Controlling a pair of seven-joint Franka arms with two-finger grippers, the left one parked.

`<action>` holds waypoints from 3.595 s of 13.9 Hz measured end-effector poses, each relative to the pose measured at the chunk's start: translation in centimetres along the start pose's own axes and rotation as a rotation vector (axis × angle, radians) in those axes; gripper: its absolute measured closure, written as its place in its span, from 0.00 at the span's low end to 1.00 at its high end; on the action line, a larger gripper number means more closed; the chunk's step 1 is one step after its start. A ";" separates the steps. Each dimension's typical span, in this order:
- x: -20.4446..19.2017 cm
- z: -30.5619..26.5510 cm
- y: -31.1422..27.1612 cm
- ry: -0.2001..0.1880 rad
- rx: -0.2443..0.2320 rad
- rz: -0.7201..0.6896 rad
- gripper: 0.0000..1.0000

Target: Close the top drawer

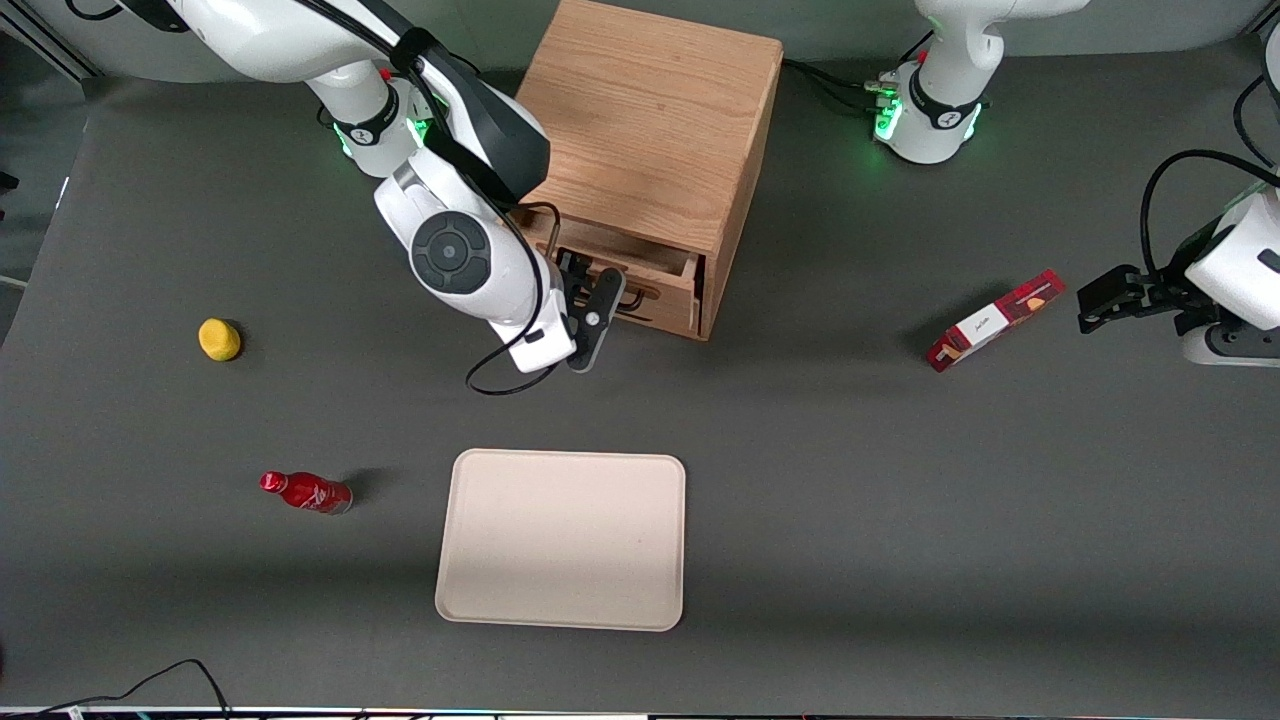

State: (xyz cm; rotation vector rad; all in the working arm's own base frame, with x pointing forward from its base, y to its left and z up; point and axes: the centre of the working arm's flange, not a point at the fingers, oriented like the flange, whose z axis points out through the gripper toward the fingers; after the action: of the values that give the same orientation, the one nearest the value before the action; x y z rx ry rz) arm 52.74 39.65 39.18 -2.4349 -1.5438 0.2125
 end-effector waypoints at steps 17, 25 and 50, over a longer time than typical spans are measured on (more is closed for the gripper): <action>0.8 0.7 -3.0 -0.016 0.003 0.010 0.00; 0.3 -3.9 -4.2 -0.043 -0.004 0.003 0.00; -34.1 -26.4 10.7 0.183 -0.215 1.190 0.00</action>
State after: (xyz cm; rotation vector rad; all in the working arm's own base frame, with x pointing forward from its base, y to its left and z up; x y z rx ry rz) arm 54.13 0.96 61.06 -3.0937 0.1121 0.0142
